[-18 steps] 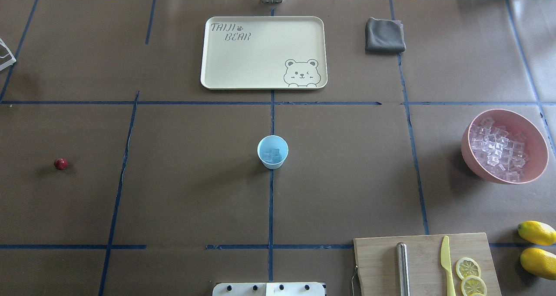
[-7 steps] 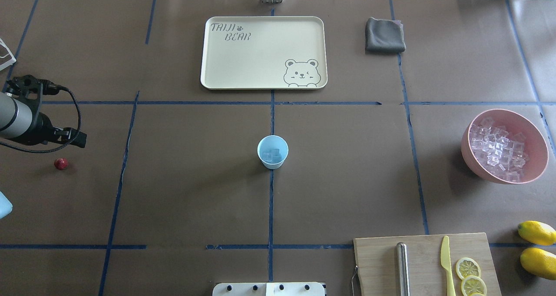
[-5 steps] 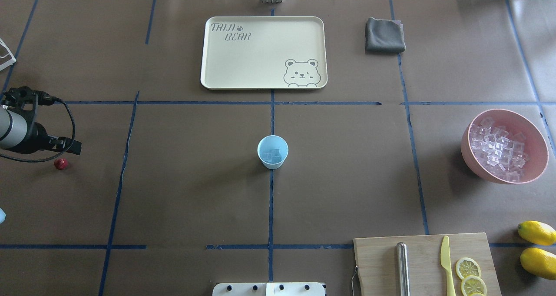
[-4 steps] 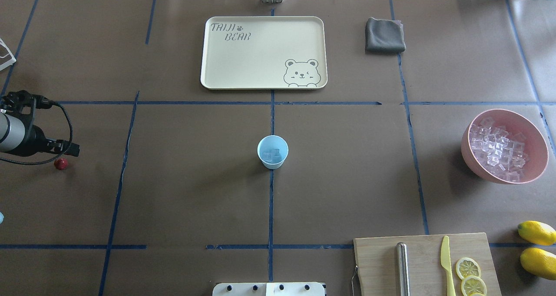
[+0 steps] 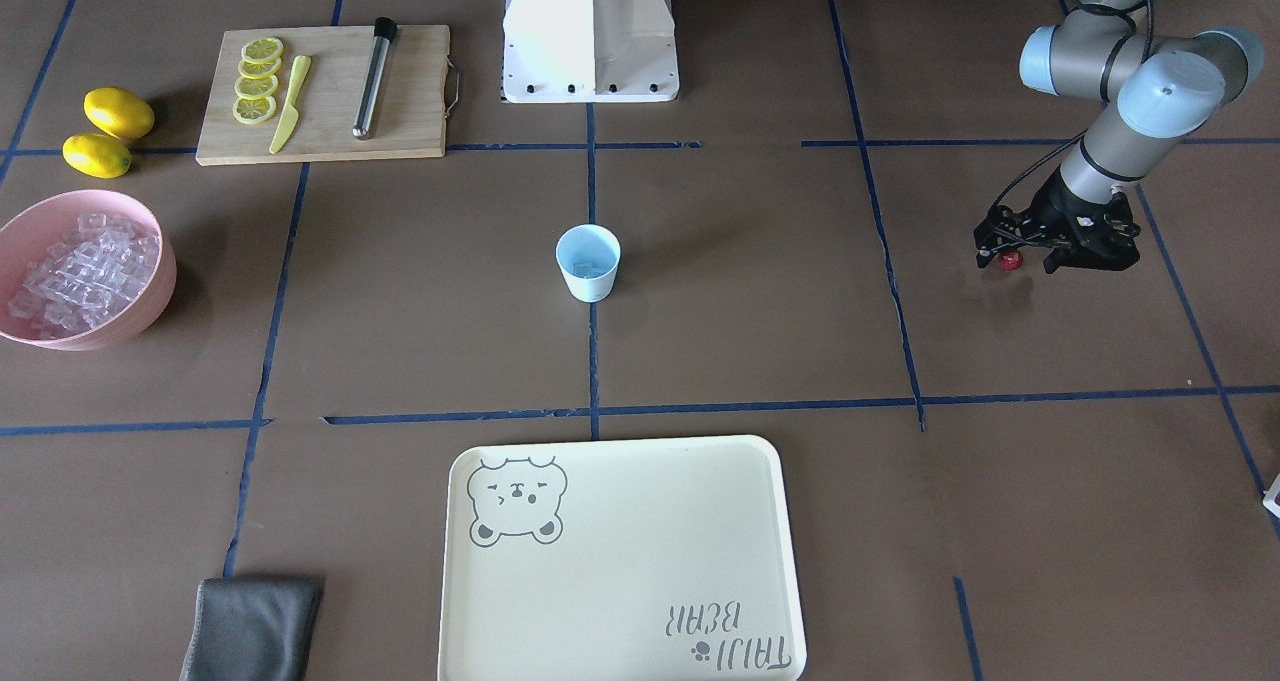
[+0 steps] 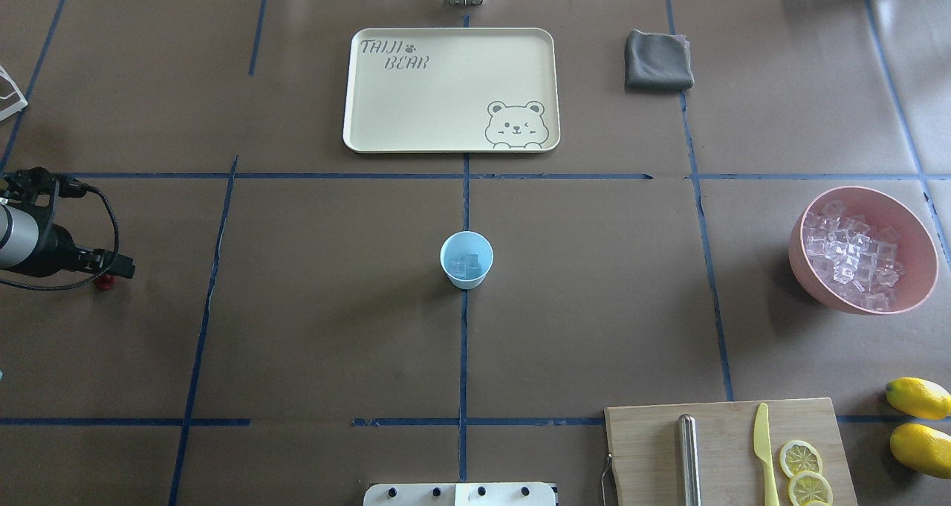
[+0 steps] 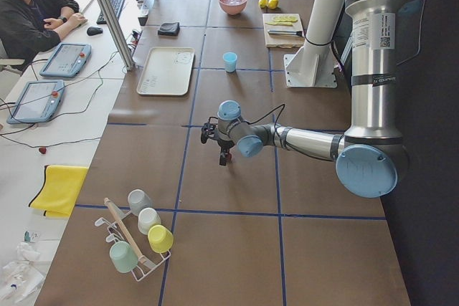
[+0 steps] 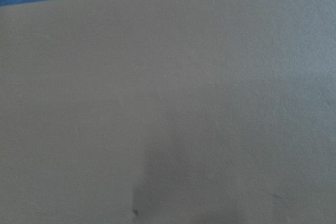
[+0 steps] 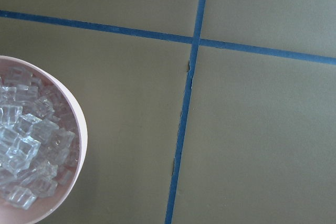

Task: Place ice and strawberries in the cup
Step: 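Close the left gripper on the red strawberry and lift it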

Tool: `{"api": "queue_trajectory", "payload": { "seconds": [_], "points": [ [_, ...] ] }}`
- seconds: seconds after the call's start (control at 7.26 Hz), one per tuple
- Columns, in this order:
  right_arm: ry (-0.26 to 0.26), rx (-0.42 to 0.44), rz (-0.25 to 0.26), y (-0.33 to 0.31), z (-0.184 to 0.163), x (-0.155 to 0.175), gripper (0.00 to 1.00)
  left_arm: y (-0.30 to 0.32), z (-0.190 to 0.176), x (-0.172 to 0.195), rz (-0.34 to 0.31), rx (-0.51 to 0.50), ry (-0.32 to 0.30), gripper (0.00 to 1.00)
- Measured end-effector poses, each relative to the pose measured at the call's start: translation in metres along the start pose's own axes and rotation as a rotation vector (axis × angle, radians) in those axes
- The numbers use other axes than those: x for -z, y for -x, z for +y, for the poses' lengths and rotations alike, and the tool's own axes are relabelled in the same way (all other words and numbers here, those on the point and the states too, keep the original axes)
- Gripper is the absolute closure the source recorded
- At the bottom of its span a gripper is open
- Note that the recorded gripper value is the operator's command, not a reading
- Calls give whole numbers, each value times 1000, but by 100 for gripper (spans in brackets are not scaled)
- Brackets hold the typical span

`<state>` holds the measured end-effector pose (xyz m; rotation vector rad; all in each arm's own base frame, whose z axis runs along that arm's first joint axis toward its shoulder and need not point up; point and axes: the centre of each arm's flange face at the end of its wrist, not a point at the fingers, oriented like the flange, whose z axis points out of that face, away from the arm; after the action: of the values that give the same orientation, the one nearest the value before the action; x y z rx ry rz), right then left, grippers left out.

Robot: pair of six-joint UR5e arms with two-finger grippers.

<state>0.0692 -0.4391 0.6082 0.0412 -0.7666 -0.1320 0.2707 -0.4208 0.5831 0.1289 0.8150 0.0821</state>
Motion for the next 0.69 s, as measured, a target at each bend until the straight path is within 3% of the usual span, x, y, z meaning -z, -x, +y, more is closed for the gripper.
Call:
{"api": "queue_trajectory", "payload": {
  "seconds": [0.14,0.28,0.41,0.55,0.69],
  "points": [
    [0,0,0,0,0,0,0,1,2,0,3,1,6,0],
    [0,0,0,0,0,0,0,3,5,1,2,3,10,57],
    [0,1,0,0,0,0,0,5,7,1,1,7,12,93],
    [0,1,0,0,0,0,0,6,8,2,-2,12,12,100],
    [-1,1,0,0,0,0,0,7,8,2,-5,12,10,100]
  ]
}}
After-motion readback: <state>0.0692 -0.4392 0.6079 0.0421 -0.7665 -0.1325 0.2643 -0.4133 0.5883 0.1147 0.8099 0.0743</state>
